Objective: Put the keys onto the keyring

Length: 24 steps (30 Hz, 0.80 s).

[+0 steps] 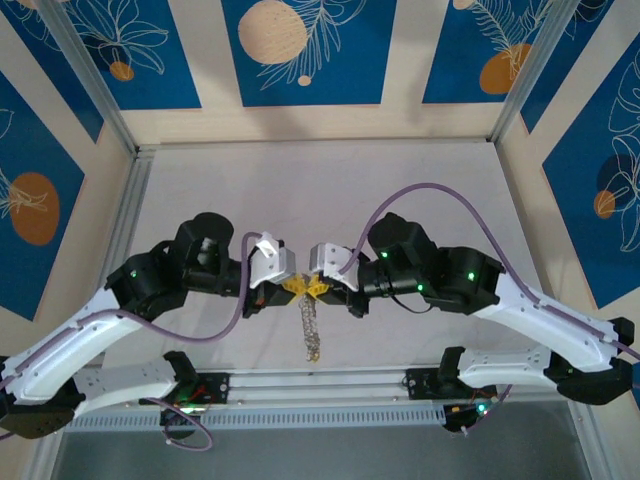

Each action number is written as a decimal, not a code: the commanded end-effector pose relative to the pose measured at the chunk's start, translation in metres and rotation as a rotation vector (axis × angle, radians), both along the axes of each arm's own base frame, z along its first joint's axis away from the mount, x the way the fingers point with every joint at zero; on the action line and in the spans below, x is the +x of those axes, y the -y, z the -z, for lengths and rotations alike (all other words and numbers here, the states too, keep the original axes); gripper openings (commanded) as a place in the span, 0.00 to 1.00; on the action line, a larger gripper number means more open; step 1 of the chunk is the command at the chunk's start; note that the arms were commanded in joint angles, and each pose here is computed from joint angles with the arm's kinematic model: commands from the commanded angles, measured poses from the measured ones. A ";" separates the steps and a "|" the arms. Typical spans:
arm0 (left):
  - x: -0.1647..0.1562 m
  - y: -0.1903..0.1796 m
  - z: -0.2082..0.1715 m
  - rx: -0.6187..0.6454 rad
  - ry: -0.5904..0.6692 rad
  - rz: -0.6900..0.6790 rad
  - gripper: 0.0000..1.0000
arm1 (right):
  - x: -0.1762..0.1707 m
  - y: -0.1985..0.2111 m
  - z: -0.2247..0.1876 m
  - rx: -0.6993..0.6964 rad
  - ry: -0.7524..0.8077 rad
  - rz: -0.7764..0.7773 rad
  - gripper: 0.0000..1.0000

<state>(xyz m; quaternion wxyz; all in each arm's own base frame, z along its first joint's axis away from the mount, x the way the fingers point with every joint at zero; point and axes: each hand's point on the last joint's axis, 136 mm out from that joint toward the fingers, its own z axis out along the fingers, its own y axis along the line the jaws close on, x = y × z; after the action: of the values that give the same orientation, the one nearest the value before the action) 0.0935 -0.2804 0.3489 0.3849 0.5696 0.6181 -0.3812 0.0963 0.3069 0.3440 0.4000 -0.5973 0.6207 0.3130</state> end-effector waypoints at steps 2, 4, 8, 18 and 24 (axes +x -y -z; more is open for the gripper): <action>-0.012 -0.001 -0.023 -0.139 0.011 0.029 0.00 | -0.007 0.005 -0.033 0.155 -0.006 -0.021 0.17; -0.016 -0.002 -0.030 -0.186 0.015 0.040 0.00 | -0.007 0.006 -0.029 0.154 -0.021 -0.015 0.18; -0.020 -0.003 -0.038 -0.236 0.021 0.056 0.00 | -0.007 0.006 -0.023 0.149 -0.038 -0.005 0.19; -0.031 -0.009 -0.049 -0.339 0.058 0.098 0.00 | -0.030 0.007 -0.031 0.205 -0.070 -0.122 0.25; -0.033 -0.007 -0.048 -0.330 0.049 0.114 0.00 | -0.026 0.004 -0.029 0.200 -0.068 -0.113 0.20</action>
<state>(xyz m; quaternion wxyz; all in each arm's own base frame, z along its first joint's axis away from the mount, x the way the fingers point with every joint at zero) 0.0700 -0.2733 0.3767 0.4489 0.5387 0.5417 -0.4635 0.0729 0.3026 0.3691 0.4158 -0.5782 0.5742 0.4038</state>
